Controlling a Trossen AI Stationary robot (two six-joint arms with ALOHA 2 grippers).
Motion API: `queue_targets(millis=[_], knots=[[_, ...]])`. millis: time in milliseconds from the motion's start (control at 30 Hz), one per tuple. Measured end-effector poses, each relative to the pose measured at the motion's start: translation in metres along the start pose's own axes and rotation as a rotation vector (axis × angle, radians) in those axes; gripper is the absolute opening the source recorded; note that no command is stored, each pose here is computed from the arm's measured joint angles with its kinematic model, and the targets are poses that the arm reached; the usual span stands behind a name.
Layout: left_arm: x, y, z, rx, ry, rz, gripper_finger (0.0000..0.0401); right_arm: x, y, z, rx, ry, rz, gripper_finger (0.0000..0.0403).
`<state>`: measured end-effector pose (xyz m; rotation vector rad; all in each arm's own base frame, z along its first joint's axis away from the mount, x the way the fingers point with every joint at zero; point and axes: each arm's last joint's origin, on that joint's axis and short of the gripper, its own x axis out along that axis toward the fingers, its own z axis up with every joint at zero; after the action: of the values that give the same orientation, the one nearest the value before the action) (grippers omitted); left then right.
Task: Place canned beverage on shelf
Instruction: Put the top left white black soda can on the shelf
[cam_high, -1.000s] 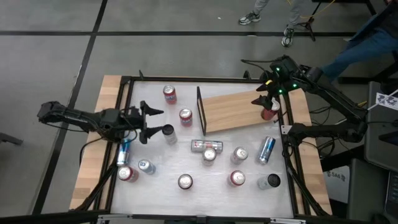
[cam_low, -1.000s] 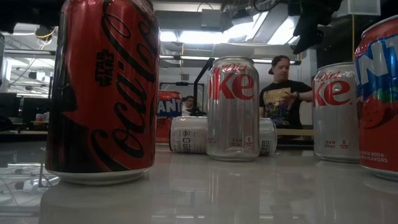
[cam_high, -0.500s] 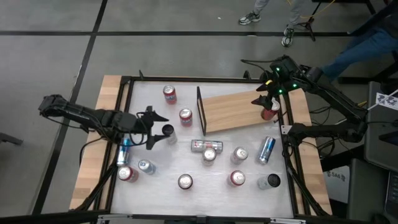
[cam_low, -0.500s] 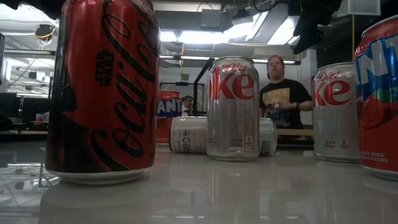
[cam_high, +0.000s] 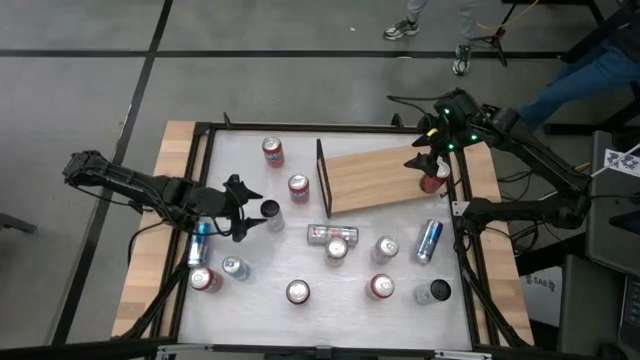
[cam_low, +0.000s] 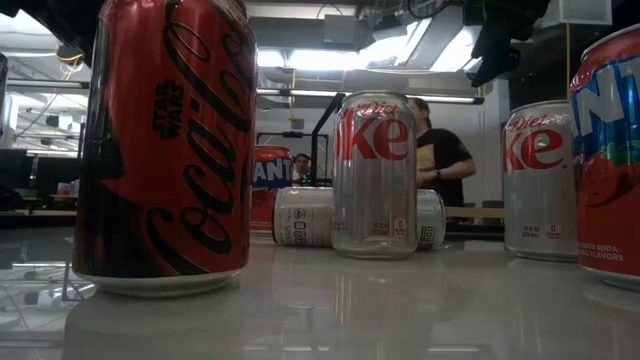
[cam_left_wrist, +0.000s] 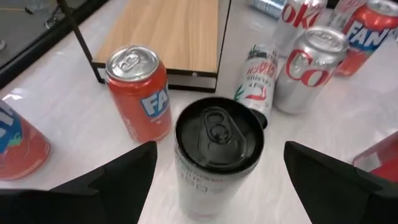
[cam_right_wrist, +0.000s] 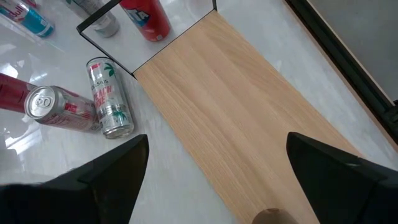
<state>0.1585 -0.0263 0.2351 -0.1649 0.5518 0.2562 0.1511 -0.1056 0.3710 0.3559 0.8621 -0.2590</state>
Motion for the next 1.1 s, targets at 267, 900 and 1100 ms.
queue_targets(millis=[267,900,1100], knots=[[0.013,-0.003,-0.007,0.034,0.085,0.015,0.0345,0.000,0.000,0.000,0.001,0.000,0.000,0.0369],[0.044,-0.015,-0.010,0.050,0.105,0.064,0.0345,0.000,0.000,0.000,0.000,0.000,0.000,0.0369],[0.044,-0.015,-0.009,0.047,0.086,0.076,0.0328,0.000,0.000,0.000,0.000,0.000,0.000,0.0370]])
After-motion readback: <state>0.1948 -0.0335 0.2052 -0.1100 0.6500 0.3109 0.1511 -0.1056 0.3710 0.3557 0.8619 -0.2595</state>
